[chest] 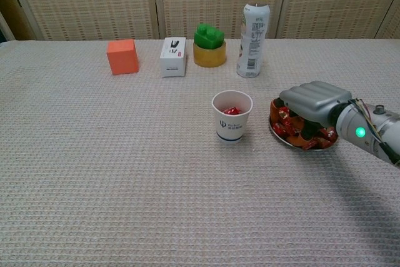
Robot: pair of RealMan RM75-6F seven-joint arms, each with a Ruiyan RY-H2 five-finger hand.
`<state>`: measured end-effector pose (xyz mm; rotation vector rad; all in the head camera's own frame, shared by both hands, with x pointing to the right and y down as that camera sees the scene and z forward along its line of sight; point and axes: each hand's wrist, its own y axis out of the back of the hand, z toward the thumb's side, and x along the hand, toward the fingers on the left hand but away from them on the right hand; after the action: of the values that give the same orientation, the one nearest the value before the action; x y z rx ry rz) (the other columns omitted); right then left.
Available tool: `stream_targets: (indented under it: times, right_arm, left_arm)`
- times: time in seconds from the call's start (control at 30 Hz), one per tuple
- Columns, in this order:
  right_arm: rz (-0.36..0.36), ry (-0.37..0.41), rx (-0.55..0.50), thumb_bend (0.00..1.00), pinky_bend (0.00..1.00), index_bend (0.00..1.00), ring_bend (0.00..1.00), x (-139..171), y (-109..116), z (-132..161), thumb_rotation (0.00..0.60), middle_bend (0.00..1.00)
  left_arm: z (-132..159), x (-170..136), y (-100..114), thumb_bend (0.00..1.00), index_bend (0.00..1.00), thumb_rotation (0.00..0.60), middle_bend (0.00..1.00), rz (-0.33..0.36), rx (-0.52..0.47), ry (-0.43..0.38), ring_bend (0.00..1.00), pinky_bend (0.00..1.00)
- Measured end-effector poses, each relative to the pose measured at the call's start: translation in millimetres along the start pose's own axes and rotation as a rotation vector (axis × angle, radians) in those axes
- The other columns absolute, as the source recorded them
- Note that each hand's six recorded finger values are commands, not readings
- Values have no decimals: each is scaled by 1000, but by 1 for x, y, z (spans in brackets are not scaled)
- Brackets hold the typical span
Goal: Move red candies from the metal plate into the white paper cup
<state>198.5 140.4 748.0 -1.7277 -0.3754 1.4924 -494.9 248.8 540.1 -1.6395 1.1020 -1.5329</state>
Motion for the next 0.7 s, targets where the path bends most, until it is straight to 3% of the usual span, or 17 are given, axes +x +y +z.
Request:
stream_targets:
  times: [0.7]
  right_arm:
    - [-26,-21,-26,252,1000,573,878,-7,0,1,600,840]
  left_arm:
    - [-1,0,2,483,0,600,46,4,-5,-2,4,227]
